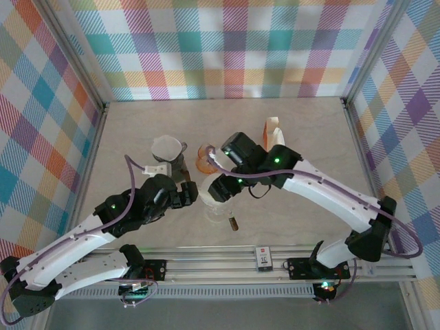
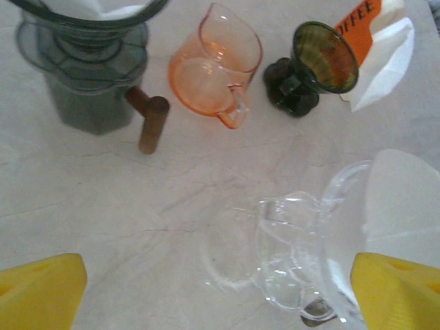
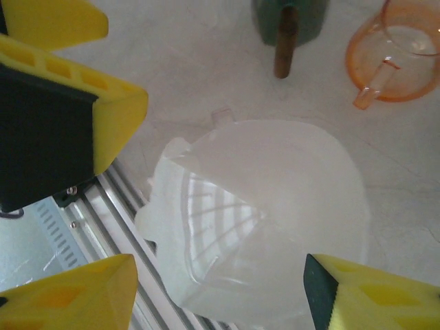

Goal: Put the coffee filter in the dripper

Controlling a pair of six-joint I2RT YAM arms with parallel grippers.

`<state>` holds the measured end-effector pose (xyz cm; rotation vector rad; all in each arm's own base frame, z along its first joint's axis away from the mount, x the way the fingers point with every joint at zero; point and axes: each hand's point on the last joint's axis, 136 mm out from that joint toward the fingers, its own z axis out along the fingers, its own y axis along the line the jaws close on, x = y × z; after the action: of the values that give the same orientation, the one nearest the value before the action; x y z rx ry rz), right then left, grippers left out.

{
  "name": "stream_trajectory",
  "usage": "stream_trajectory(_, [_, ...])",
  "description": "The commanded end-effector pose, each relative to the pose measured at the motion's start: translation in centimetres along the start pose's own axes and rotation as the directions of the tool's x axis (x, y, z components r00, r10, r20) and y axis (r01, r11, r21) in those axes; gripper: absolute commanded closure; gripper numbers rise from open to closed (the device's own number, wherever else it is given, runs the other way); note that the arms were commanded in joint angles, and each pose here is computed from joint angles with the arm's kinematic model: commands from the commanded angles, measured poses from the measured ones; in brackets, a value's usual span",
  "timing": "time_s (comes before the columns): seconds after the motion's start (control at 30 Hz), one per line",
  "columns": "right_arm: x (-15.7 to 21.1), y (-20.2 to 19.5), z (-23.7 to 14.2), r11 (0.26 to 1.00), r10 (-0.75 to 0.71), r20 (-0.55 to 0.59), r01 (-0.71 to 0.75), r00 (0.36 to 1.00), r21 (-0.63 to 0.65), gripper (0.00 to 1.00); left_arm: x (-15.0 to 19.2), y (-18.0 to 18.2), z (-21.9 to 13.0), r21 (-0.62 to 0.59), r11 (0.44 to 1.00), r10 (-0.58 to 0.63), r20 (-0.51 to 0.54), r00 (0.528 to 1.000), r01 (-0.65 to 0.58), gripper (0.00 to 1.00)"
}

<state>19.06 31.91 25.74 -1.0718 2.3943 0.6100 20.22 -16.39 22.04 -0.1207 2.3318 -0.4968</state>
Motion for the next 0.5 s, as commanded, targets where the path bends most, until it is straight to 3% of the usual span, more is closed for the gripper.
stream_trajectory(0.0, [-0.1,-2.9,0.0,0.993,0.101,0.037,-0.104,0.994,0.061,0.33,-0.5,-2.7,0.2,0.084,0.996,0.043,-0.019,0.999,-0.041,0.07])
stream_trajectory(0.17, [0.9,-5.3,1.6,0.977,0.19,0.022,-0.191,0.982,0.091,0.32,0.1,-2.8,1.5,0.051,0.996,0.077,-0.065,0.995,-0.073,0.28])
stream_trajectory(0.47, [3.1,-6.5,3.7,0.968,0.228,-0.029,-0.223,0.973,0.118,0.33,1.6,-1.9,3.0,0.045,0.998,0.041,-0.115,0.993,-0.036,0.37])
